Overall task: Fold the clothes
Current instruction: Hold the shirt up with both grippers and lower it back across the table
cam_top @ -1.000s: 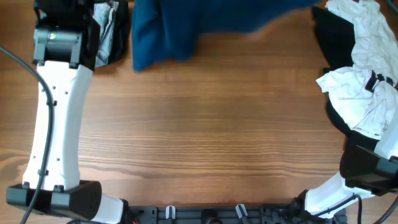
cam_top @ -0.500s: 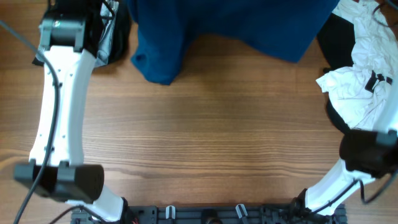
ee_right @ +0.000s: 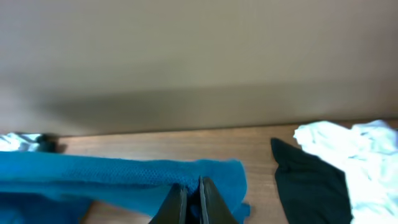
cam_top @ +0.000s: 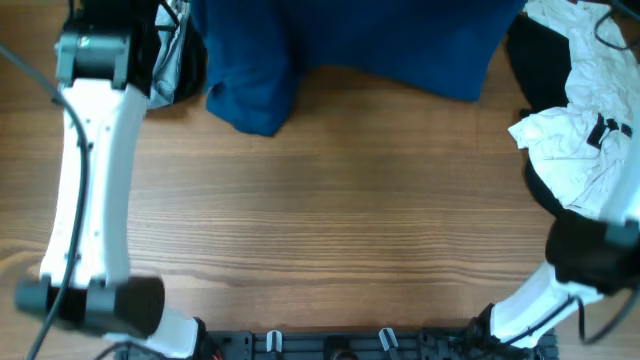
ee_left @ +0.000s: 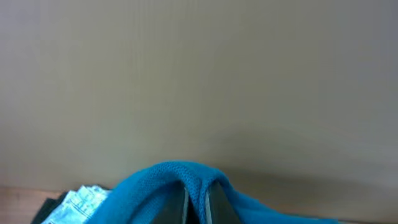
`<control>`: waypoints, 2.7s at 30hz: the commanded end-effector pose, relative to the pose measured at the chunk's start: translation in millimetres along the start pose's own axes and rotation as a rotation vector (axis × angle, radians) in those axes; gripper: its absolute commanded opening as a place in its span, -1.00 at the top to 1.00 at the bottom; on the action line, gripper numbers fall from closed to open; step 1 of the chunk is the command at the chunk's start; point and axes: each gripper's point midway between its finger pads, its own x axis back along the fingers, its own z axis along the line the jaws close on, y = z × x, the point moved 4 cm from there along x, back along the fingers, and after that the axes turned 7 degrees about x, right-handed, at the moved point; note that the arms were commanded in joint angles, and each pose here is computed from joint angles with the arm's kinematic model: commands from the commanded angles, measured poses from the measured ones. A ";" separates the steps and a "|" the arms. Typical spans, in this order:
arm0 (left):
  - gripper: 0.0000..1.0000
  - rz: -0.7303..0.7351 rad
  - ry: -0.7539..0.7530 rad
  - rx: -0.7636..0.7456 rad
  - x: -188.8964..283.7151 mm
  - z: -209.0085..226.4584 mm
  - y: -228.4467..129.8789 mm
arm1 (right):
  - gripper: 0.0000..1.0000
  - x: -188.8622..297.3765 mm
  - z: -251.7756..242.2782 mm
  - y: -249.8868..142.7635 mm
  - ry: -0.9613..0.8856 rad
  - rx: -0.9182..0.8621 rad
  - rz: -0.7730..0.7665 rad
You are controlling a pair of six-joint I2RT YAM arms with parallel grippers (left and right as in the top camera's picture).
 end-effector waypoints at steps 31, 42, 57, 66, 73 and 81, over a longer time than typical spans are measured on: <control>0.92 -0.344 0.050 -0.066 93.2 -26.1 95.0 | 0.92 90.1 18.4 56.3 -0.145 0.016 -0.237; 0.92 -0.690 -0.123 0.079 47.7 -55.3 127.4 | 0.92 69.1 12.7 112.9 -0.130 0.068 -0.515; 0.92 0.122 0.094 -0.096 -20.1 -3.2 -35.4 | 0.92 -49.3 -28.0 -7.3 -0.102 -0.015 0.001; 0.92 0.585 0.044 -0.130 17.0 5.3 -117.4 | 0.92 -40.2 -11.9 -67.5 -0.025 -0.068 0.290; 0.92 0.708 0.074 -0.113 63.9 13.2 -121.9 | 0.91 38.5 16.8 -63.1 -0.073 -0.079 0.332; 0.92 0.267 0.185 -0.081 115.8 39.1 -11.8 | 0.92 104.7 35.3 -41.9 -0.156 -0.031 0.225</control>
